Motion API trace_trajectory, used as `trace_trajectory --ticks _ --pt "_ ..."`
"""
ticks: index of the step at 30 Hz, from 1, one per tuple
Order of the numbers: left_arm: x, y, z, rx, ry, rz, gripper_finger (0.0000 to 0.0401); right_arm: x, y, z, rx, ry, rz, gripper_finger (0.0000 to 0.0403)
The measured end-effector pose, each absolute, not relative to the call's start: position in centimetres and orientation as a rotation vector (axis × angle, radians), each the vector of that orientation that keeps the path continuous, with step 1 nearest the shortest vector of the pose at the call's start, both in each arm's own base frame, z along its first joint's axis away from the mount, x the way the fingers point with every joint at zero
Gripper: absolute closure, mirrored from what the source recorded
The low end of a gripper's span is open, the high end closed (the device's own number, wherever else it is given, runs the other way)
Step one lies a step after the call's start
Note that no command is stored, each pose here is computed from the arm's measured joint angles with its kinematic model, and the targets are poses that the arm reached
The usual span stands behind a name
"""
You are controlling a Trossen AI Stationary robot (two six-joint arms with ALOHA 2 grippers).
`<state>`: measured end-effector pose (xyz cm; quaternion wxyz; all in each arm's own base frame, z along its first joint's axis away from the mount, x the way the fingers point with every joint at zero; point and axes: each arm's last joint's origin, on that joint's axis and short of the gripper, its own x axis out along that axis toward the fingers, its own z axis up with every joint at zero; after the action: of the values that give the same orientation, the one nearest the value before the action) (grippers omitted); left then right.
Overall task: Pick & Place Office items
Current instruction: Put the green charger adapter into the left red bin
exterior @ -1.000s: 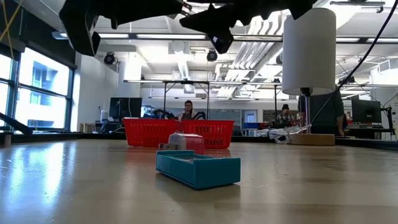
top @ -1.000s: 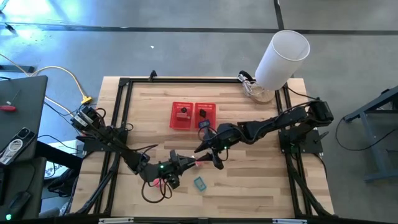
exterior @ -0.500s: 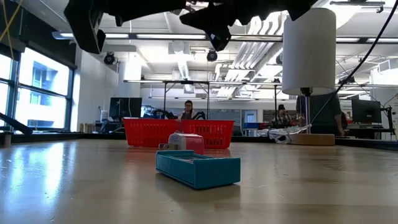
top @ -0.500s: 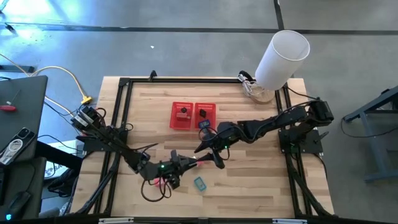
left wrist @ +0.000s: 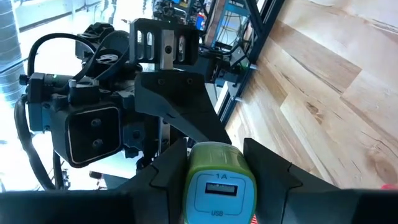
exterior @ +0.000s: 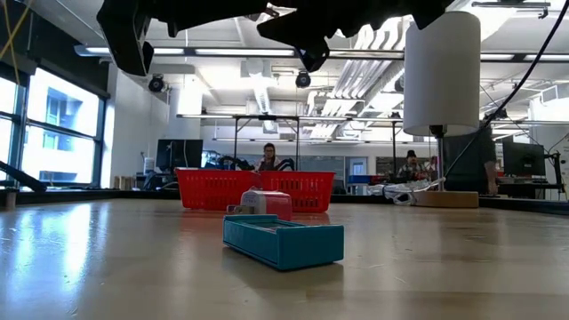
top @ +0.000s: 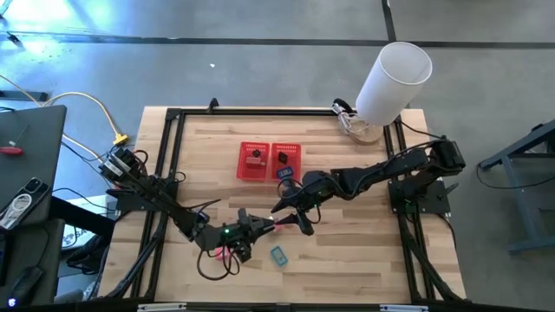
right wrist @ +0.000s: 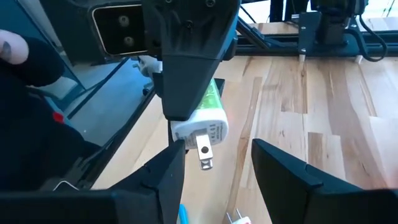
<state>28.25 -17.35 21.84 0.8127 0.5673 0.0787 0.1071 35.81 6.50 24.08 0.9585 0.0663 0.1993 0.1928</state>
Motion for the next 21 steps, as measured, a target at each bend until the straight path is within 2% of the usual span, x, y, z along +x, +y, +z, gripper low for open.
trace_trajectory --ticks 8,16,21 --pt "28.25 -17.3 21.88 1.21 0.172 0.237 0.0278 35.76 6.61 24.09 0.172 0.414 0.423 0.0214" --pt "28.26 -17.32 21.87 1.206 0.167 0.231 0.0278 35.84 6.53 24.17 0.184 0.404 0.386 0.0124" --pt "28.4 -17.17 21.87 1.206 0.159 0.219 0.0278 36.01 6.68 24.73 0.195 0.348 0.397 0.0094"
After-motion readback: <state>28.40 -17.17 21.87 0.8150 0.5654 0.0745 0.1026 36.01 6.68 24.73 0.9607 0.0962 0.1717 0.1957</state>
